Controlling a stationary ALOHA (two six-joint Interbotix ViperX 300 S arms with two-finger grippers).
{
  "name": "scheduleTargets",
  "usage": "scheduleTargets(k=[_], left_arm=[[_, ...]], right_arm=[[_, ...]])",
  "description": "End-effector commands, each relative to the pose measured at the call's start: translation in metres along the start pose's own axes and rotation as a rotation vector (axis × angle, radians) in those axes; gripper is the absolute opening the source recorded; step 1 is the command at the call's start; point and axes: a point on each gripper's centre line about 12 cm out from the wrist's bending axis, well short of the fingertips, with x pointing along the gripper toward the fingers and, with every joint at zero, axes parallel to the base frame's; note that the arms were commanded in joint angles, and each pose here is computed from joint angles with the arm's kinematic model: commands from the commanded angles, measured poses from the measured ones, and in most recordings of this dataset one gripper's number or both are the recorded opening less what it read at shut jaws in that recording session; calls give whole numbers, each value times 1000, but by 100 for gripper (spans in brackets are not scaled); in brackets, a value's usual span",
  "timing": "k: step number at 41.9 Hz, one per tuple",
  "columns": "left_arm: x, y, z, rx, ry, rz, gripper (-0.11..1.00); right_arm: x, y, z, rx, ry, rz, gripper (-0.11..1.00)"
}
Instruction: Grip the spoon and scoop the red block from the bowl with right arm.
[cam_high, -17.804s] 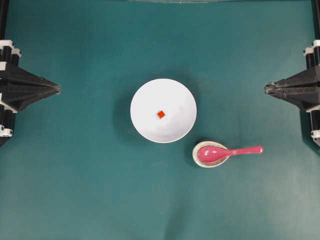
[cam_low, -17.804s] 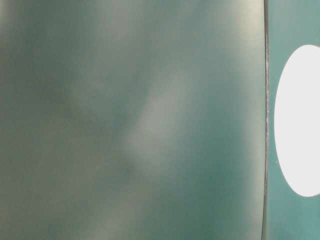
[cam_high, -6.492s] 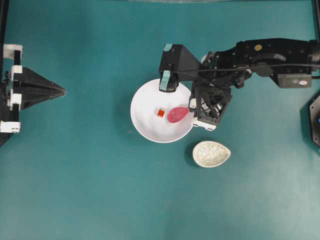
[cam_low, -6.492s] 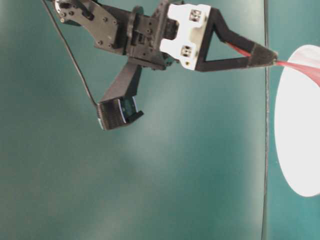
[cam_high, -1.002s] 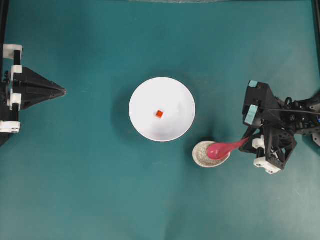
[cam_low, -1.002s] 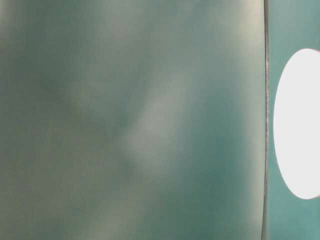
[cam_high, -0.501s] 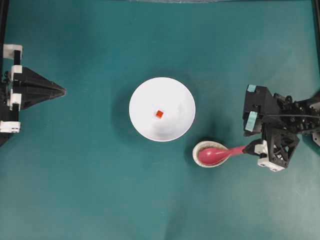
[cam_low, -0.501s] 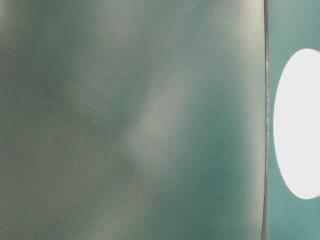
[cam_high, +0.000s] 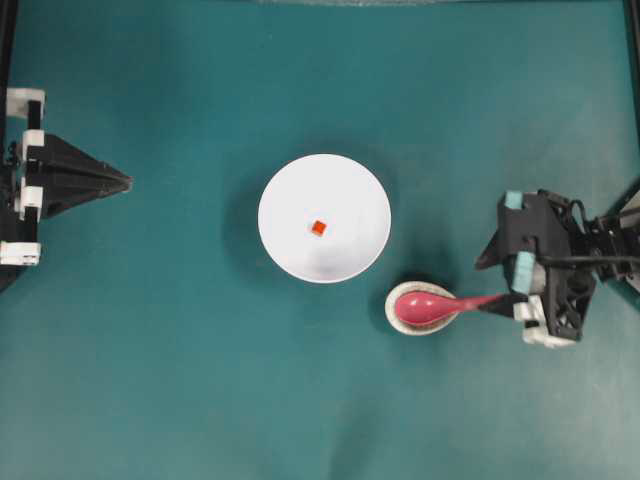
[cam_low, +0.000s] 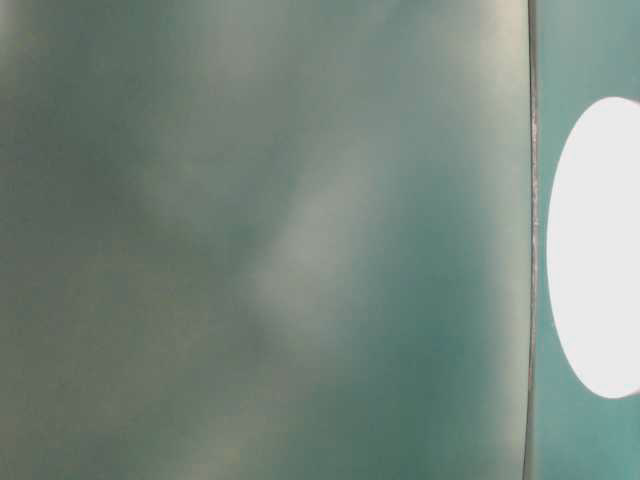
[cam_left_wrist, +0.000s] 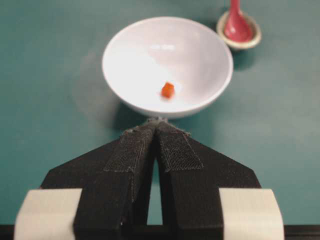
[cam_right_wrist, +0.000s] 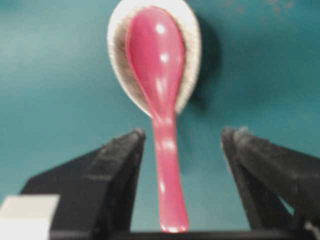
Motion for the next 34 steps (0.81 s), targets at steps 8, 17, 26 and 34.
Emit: scheduleTargets(k=[8, 17, 26, 34], left_arm=[[0, 0, 6, -1, -17, 2, 1], [0, 1, 5, -1, -11, 3, 1], [0, 1, 4, 0, -8, 3, 1], [2, 1, 2, 0, 5, 3, 1]], right_arm=[[2, 0, -10, -5, -195, 80, 64], [7, -5, -30, -9, -247, 106, 64], [16, -7, -43, -40, -257, 118, 64], [25, -7, -47, -105, -268, 116, 64]])
